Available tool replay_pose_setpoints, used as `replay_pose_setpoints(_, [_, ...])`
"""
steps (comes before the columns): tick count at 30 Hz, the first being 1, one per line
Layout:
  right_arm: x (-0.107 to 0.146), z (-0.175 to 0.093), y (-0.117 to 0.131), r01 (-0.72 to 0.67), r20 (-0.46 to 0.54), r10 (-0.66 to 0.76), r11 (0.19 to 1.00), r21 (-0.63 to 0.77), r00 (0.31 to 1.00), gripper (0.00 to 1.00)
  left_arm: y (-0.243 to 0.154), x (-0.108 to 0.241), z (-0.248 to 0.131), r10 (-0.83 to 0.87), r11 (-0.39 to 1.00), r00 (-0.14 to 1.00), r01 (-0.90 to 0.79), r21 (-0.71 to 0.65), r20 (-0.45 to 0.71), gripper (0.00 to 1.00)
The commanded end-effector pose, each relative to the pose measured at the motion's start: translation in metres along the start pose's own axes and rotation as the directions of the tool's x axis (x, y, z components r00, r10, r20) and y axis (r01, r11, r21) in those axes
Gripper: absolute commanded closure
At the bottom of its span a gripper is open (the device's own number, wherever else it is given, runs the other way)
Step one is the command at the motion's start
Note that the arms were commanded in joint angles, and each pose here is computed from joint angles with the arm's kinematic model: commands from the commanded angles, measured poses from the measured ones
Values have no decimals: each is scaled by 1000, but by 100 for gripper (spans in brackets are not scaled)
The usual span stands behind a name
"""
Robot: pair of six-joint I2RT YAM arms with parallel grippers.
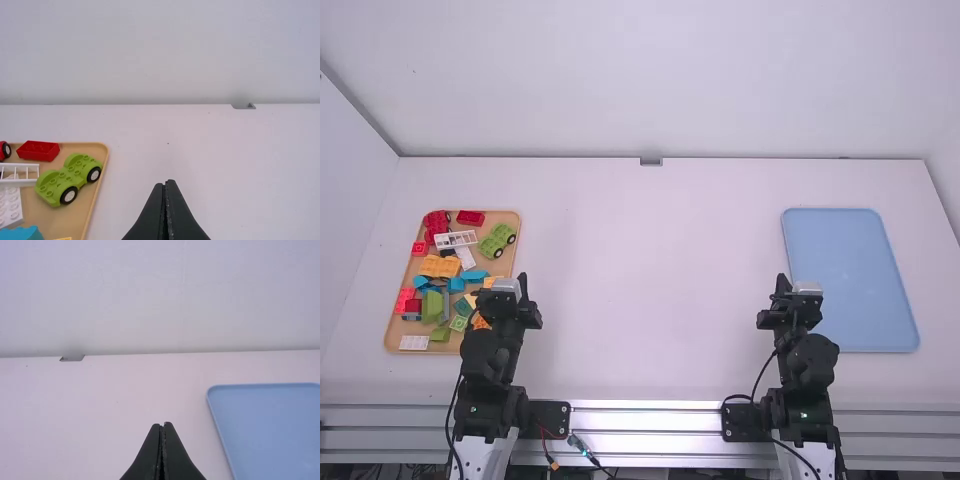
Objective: Assemble lego blocks to make yellow taxi
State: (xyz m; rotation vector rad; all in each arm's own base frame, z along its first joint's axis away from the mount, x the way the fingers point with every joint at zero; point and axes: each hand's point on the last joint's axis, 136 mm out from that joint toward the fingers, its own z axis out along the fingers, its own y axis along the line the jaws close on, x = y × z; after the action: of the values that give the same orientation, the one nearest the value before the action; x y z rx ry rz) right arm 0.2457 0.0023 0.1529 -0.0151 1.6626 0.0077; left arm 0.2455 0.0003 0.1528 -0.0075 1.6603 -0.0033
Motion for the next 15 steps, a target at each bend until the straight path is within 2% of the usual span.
replay_pose_setpoints(1, [0,0,0,-2,1,2,1000,1,1000,100,0,0,0,0,1000,1000,0,0,1,100])
replay_pose_setpoints(8, [-2,0,0,-2,1,2,1000,-1,1000,98,0,-3,0,2,1000,1000,-2,0,-1,98])
replay_pose_setpoints(15, [-10,1,1,0,-9,0,1000,-7,1000,91,0,-11,0,4,1000,1000,-4,-1,-18,92])
